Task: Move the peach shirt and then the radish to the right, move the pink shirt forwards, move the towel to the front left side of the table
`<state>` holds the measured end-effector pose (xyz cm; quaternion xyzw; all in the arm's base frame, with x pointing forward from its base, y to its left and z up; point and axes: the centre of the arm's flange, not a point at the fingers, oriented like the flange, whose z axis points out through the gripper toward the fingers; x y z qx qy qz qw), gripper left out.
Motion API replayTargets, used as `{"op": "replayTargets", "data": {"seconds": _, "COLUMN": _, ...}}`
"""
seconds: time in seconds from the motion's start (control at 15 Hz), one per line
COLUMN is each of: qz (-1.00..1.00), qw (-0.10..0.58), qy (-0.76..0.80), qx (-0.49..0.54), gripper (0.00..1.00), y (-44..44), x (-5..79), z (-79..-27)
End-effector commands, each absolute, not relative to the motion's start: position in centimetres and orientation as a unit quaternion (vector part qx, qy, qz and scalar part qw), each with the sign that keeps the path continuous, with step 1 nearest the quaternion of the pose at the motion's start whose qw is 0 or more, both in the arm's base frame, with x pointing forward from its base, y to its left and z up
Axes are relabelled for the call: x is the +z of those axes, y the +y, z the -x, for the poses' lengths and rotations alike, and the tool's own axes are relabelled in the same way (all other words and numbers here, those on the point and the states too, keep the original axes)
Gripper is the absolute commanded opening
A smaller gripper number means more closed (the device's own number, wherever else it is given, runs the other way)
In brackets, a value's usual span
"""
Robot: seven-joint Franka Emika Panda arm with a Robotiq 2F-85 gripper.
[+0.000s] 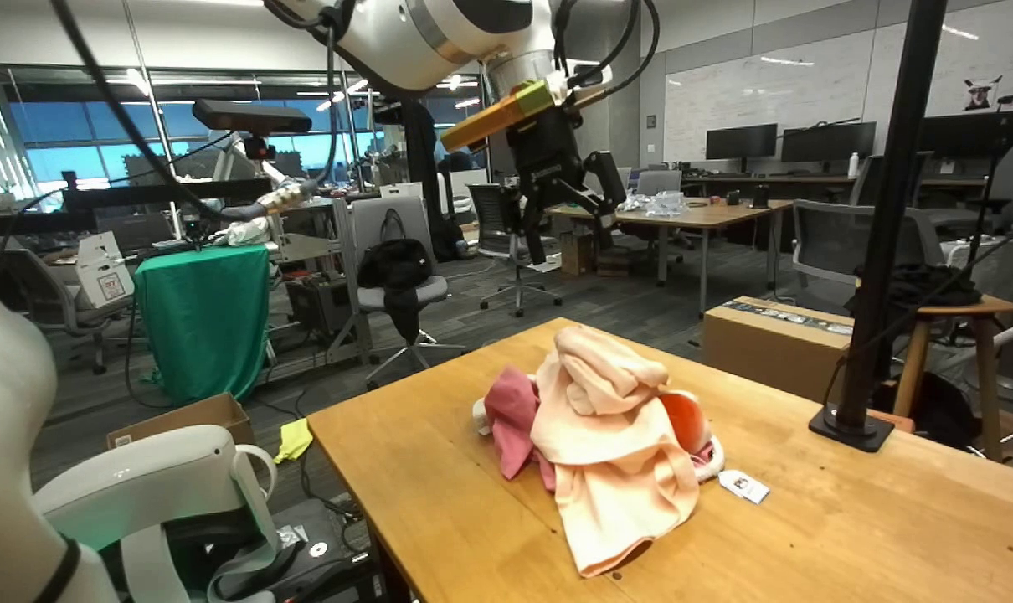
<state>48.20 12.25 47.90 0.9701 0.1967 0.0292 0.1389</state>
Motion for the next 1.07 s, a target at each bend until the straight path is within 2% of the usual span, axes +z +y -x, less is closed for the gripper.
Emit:
{"op": "replayTargets", "data": {"seconds": 0.0, "qz": -0.961, "qw": 0.139, "qy": 0.238, "qx": 0.010, "gripper": 1.00, "y": 15.3, "x": 48.0, "z": -52.2}}
{"op": "replayTargets", "data": {"seconds": 1.0, "qz": -0.938, "qw": 0.103, "qy": 0.319, "qx": -0.091, "gripper": 1.00, "y": 17.2, "x": 38.7, "z": -56.4}}
